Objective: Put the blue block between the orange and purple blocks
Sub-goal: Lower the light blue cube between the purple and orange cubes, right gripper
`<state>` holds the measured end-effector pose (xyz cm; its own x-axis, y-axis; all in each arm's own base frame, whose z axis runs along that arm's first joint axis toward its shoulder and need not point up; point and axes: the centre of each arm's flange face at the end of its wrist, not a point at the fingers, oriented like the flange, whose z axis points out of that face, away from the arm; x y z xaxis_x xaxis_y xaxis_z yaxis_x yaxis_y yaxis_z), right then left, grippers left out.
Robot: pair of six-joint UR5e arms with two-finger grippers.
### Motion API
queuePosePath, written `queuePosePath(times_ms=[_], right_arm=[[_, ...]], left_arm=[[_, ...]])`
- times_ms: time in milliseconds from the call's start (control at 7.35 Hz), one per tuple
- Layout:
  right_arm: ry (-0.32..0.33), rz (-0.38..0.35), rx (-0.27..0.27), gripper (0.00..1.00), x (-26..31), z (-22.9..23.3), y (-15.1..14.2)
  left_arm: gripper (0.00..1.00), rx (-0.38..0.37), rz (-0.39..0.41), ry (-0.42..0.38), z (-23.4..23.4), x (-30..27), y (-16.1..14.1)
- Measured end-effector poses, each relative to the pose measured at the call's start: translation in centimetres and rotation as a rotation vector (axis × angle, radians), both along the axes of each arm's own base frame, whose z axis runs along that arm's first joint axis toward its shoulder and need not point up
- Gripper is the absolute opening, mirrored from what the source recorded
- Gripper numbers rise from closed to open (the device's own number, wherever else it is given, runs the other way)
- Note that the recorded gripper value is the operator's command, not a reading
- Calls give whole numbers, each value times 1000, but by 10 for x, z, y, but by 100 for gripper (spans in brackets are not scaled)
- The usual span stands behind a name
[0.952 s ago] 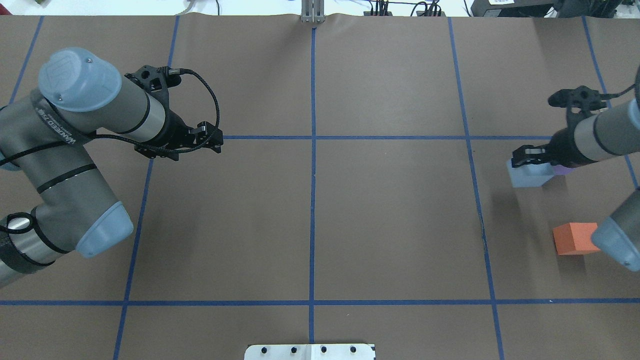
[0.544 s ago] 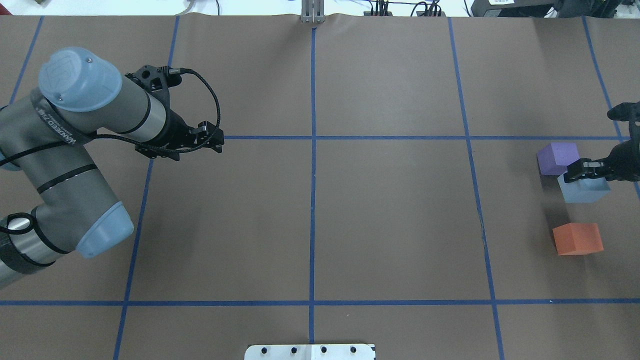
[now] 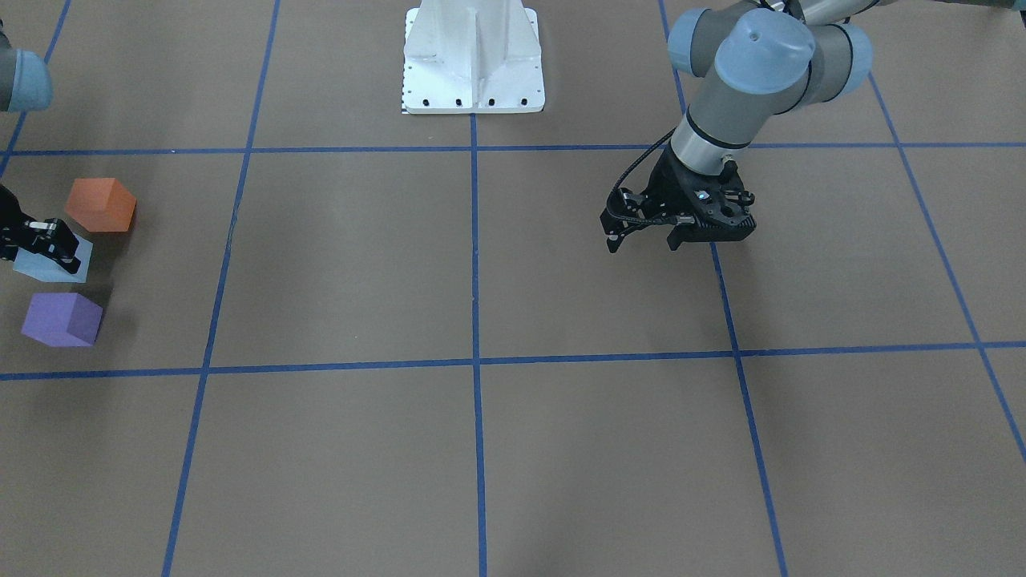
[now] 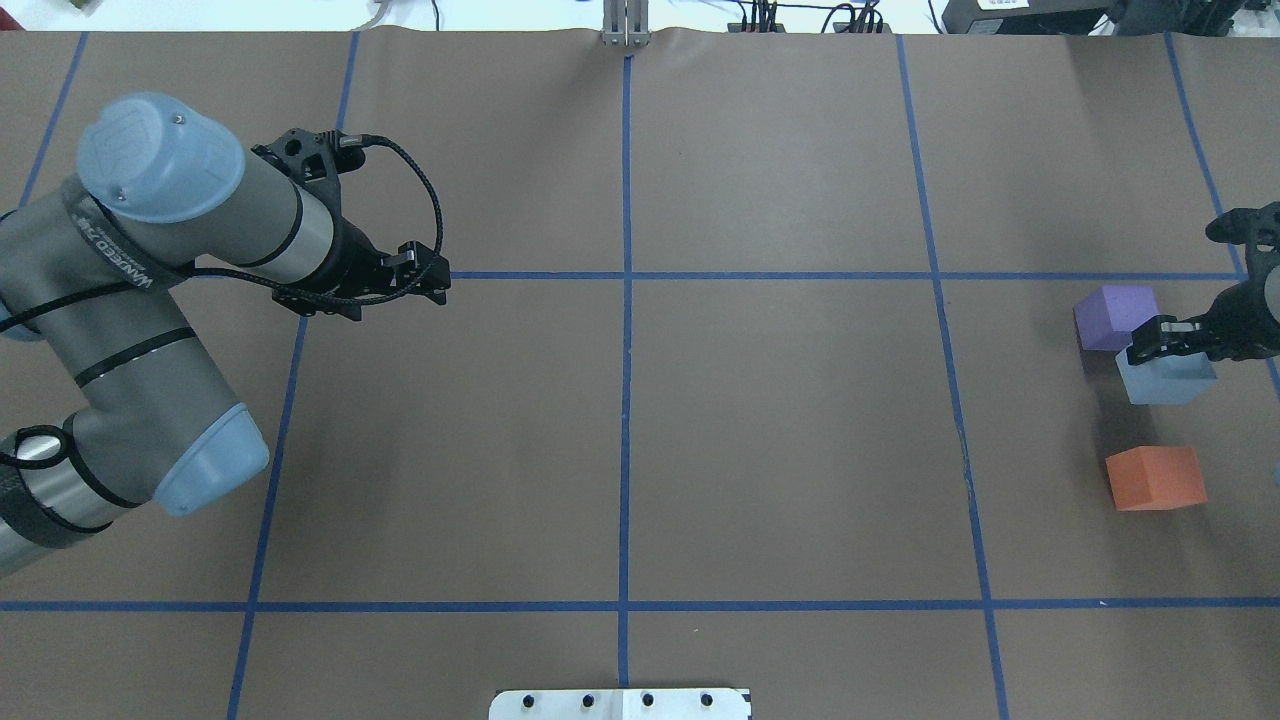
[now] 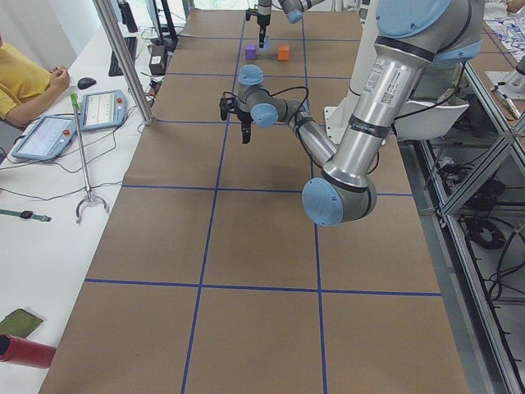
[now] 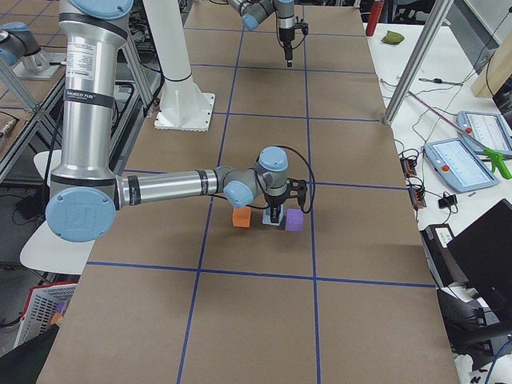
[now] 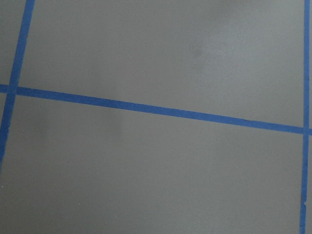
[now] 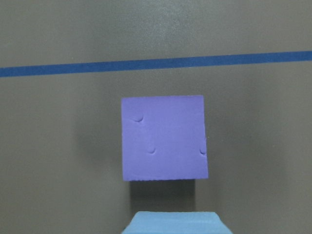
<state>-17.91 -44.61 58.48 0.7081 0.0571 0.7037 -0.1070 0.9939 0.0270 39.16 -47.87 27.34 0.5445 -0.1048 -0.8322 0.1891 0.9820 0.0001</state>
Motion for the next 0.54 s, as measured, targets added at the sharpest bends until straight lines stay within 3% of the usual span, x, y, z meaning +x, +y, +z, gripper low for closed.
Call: queuePosePath(times_ms=[544], right_arm=[[-29,-14,-5,0,-25,21,8]], left_arm=[[100,0,1,1,0,0,1]])
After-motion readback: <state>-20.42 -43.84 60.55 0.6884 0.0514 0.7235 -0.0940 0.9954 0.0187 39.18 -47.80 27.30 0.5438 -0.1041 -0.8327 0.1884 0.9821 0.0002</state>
